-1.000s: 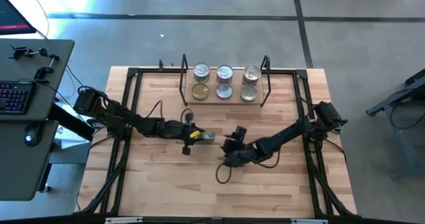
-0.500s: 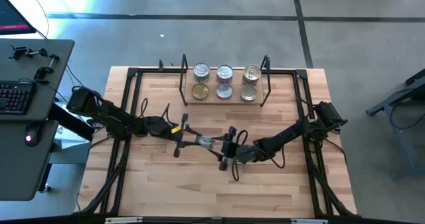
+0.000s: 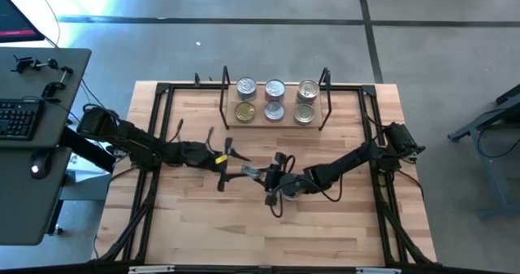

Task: Stack canned seafood by type on shelf
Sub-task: Stack the green tuna can on top of the other green tuna can on the shelf

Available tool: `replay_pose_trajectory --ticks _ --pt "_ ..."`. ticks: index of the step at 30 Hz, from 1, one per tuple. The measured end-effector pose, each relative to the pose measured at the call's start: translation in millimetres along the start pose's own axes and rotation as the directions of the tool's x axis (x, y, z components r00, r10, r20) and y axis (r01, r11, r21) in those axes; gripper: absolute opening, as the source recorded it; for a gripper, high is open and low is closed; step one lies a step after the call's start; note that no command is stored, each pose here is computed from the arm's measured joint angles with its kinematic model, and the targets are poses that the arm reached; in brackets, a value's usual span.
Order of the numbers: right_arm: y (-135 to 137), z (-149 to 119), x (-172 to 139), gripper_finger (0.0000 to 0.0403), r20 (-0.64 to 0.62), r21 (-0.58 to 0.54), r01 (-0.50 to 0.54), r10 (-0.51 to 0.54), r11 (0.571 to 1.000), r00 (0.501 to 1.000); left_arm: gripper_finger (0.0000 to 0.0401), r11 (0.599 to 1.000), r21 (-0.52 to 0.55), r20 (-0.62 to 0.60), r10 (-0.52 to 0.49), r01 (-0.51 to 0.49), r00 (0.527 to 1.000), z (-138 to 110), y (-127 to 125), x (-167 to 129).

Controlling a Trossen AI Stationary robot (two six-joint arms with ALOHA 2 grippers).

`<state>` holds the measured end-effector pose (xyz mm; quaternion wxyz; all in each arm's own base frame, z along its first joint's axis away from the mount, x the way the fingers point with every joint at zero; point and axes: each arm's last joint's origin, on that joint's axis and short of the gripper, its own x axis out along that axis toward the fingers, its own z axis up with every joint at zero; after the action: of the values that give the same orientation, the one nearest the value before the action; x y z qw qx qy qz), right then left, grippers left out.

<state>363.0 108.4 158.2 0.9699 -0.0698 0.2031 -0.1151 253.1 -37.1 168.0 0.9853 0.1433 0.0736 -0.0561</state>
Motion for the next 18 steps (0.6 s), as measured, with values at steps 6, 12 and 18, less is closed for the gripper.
replay_pose_trajectory --ticks 6,12,18 --pt "-8.2 -0.9 6.6 0.0121 -0.101 -0.029 0.008 -0.011 1.0 0.995 0.0255 0.997 0.074 -0.248 -0.005 0.024 0.969 17.5 2.5 22.3" --pt "-12.0 0.9 8.4 0.0121 -0.096 -0.023 0.029 -0.031 0.999 0.995 0.0245 0.987 0.13 -0.43 -0.025 0.09 0.902 19.9 2.3 36.0" --pt "-11.4 0.1 8.0 0.0121 -0.104 -0.031 0.02 -0.023 0.999 0.994 0.0192 0.984 0.129 -0.455 -0.055 0.126 0.889 14.1 -1.5 45.2"
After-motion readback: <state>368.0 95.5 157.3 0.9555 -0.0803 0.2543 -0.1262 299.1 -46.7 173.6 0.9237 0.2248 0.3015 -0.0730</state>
